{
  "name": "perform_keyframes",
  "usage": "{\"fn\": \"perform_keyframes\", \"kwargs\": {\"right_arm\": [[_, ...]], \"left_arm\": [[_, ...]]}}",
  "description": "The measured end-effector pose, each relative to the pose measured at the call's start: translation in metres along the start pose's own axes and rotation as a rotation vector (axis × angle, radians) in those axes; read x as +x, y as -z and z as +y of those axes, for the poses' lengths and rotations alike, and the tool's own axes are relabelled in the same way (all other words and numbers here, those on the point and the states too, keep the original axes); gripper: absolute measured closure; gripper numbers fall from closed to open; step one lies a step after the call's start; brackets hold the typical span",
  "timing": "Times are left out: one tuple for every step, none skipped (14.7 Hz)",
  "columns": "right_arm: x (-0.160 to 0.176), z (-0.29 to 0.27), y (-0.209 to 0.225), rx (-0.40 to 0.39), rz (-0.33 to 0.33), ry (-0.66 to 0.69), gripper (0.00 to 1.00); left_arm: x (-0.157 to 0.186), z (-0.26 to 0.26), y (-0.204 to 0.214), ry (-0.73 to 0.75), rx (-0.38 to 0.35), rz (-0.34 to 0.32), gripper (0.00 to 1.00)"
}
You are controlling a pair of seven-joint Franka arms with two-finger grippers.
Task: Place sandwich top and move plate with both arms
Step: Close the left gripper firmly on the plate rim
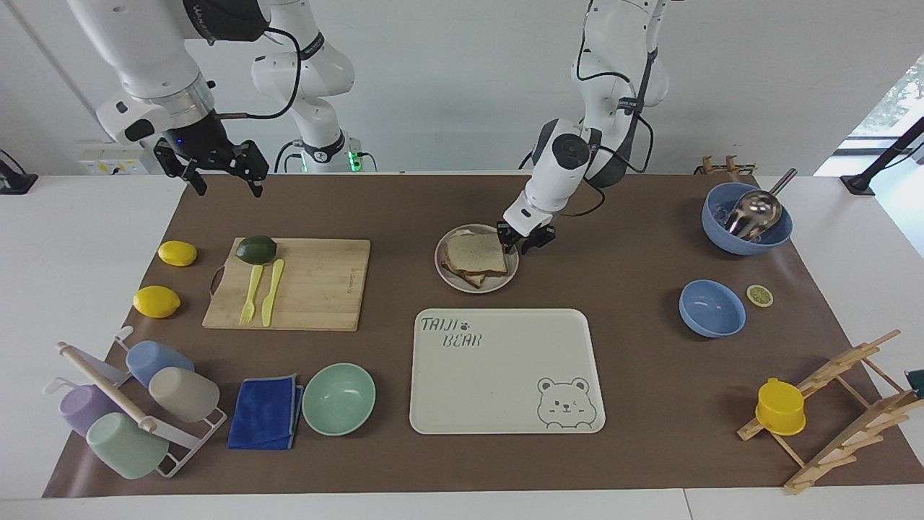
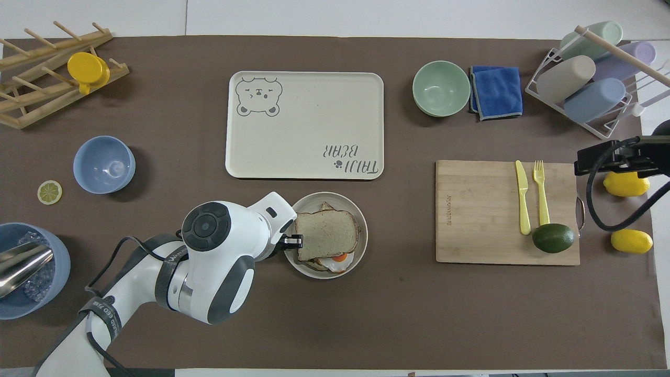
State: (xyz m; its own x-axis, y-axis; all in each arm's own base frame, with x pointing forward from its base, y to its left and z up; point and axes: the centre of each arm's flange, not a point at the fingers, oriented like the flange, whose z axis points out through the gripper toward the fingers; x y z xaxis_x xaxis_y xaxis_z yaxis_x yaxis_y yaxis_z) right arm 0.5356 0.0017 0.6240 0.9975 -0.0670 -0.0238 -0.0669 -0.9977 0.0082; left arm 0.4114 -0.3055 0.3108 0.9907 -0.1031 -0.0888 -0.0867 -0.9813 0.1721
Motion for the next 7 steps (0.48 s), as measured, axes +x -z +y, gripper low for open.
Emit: {"fn": "perform_keyframes", "kwargs": {"right_arm": [[0.001, -0.001, 0.001, 0.0, 0.003, 0.002, 0.0], [0.003, -0.004, 0.001, -0.001, 0.001, 0.006, 0.0], [0.005, -0.005, 0.002, -0.002, -0.007, 0.008, 0.0], [0.008, -0.005, 0.001, -0.003, -0.013, 0.007, 0.0], [0.011, -0.003, -0.001, -0.004, -0.016, 0.003, 0.0], [0.013, -0.001, -0.002, -0.004, -0.02, -0.002, 0.0], [0.013, 0.002, -0.003, -0.004, -0.026, -0.007, 0.0]], "left_arm": [[0.001, 0.0, -0.001, 0.001, 0.0, 0.002, 0.59], [0.001, 0.0, -0.003, 0.001, -0.001, 0.005, 0.59], [0.001, 0.0, -0.004, 0.001, 0.0, 0.005, 0.61], [0.002, 0.0, -0.005, 0.002, 0.0, 0.004, 0.64], [0.001, 0.0, -0.006, 0.002, 0.001, 0.003, 0.77], [0.002, 0.001, -0.004, 0.005, -0.005, 0.01, 0.9], [0.004, 0.002, -0.001, 0.008, -0.012, 0.016, 0.94]]}}
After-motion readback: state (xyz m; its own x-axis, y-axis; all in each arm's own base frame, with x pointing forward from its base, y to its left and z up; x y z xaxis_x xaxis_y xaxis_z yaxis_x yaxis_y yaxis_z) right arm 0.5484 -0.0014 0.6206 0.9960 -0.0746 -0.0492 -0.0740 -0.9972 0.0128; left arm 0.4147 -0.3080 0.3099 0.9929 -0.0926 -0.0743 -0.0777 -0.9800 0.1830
